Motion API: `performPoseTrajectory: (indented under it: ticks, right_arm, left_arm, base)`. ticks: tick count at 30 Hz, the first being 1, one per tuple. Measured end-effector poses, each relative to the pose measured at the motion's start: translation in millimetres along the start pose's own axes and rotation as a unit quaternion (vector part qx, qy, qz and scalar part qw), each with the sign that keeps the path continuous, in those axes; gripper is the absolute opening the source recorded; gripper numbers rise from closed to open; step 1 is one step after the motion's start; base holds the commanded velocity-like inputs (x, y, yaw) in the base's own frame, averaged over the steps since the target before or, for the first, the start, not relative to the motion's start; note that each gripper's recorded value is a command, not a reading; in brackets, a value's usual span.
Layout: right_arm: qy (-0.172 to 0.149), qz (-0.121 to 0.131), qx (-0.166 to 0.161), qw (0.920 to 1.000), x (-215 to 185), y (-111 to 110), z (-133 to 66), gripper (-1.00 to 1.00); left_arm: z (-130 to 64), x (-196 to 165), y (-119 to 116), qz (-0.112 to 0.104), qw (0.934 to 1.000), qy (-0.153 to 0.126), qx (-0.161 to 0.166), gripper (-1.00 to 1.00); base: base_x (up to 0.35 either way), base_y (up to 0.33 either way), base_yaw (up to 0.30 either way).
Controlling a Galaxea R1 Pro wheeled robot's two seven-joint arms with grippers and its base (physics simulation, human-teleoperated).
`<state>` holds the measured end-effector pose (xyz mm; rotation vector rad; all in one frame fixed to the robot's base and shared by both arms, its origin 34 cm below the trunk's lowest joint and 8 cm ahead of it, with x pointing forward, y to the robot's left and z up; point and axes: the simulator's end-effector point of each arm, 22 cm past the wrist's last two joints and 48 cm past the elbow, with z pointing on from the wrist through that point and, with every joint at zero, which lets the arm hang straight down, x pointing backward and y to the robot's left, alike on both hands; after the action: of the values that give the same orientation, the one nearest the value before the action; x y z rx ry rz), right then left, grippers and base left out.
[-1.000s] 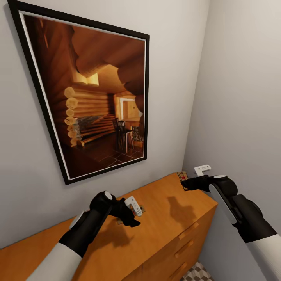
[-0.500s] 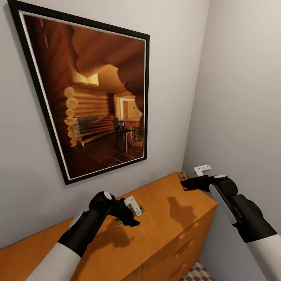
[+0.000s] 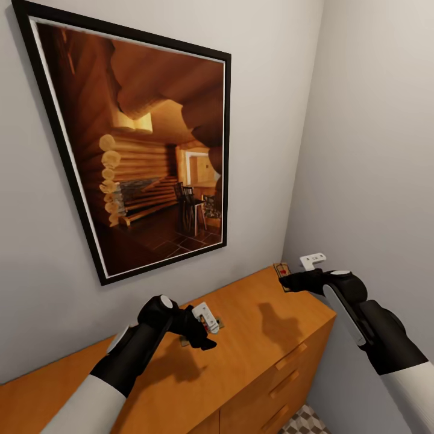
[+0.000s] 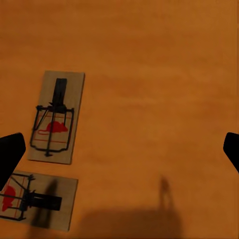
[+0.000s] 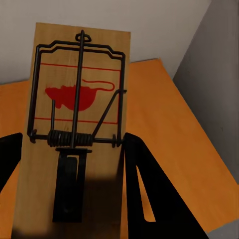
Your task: Take the four mousetraps from the cabinet in the bathroom and place them on the bathroom floor. Make sure all four end up on the same floor surface, and ensure that at least two of them are either under or directly next to the same bathroom sink.
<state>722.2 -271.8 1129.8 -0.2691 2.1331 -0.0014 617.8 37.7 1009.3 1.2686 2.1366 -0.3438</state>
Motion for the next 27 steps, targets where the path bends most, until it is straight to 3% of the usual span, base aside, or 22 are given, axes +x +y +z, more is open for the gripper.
performPoseTrajectory:
  ticks: [12,20,27]
  right_arm:
    - [-0.008,0.003,-0.007,0.9999,-1.8,4.1,2.5,-1.0]
    - [0.019,0.013,0.0,0.9997,20.8,-4.6,15.2,-1.0]
    - [0.021,0.016,-0.005,0.9996,23.3,0.2,18.2,-1.0]
  left_arm:
    - [2.1,-1.5,-2.5,0.002,1.0,-0.001,0.002,1.0]
    - [1.4,0.3,0.5,0.001,1.0,0.0,-0.002,1.0]
    - [1.3,5.4,2.1,-0.003,1.0,0.004,0.0,1.0]
  base:
    - [0.0,0.0,0.0]
    - [0.0,0.0,0.0]
    - [0.0,0.0,0.0]
